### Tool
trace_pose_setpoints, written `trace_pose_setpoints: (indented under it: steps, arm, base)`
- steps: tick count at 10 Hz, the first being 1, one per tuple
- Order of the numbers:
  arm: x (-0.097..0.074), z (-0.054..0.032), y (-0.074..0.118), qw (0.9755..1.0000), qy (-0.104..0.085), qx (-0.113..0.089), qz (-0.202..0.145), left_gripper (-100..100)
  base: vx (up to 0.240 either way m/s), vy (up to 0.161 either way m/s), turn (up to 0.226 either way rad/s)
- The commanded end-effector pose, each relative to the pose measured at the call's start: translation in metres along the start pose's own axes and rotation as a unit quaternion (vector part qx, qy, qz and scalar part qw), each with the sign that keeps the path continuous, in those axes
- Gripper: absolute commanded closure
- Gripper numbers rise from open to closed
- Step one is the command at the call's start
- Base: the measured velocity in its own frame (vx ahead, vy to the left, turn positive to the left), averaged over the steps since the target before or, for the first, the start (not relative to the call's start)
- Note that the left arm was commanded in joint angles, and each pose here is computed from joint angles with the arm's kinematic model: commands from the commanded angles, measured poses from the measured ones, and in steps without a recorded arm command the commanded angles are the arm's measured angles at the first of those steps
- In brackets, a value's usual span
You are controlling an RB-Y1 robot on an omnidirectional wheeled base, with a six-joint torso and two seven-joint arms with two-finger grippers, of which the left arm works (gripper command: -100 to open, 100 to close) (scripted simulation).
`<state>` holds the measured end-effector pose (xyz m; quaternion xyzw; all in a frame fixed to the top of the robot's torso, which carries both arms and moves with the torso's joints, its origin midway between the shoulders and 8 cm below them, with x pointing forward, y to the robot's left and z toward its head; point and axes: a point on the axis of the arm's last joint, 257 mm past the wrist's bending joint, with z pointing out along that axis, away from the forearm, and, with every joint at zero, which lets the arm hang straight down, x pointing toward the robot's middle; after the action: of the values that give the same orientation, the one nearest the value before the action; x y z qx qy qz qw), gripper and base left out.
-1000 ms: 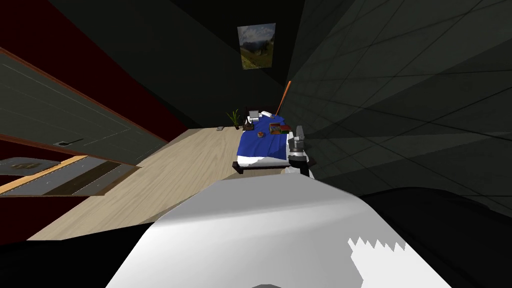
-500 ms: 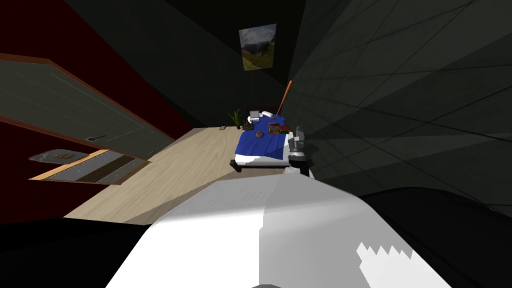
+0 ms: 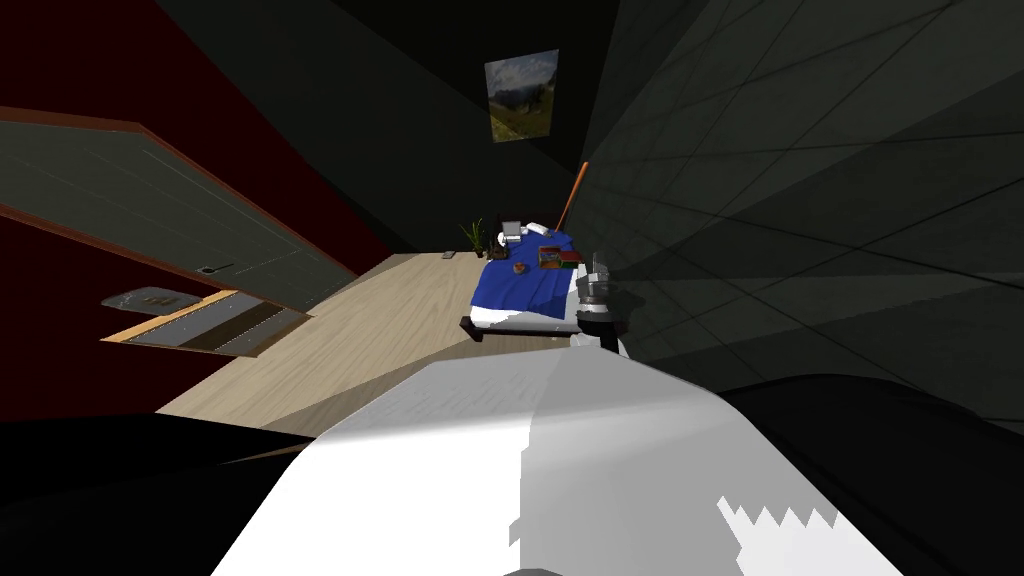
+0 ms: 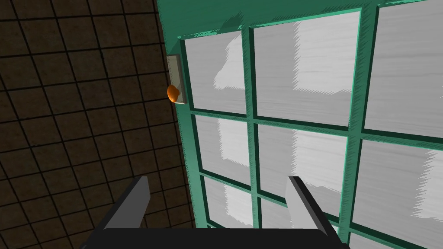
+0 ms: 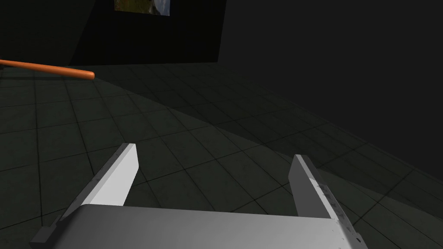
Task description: Push the door open
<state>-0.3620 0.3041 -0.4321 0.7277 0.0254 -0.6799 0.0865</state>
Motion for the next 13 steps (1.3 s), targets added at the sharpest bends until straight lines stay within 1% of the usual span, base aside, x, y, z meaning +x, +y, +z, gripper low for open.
trace_pose_setpoints:
  steps: [1,2,3,5,13]
  arm:
    - [0.004,0.0039,0.009,0.9999,0.005,-0.014,0.002,-100]
    - [0.005,0.0052,0.012,0.9998,0.007,-0.02,0.003,-100]
    - [0.007,0.0078,0.019,0.9995,0.011,-0.03,0.003,-100]
    - [0.009,0.0102,0.025,0.9991,0.014,-0.041,0.004,-100]
    - [0.019,0.0163,0.046,0.9963,0.03,-0.08,0.004,-100]
  base:
    - [-0.015,0.019,0.055]
    - [-0.013,0.016,0.047]
    - [-0.006,0.001,0.06]
    - [-0.009,0.01,0.033]
    - [-0.011,0.013,0.046]
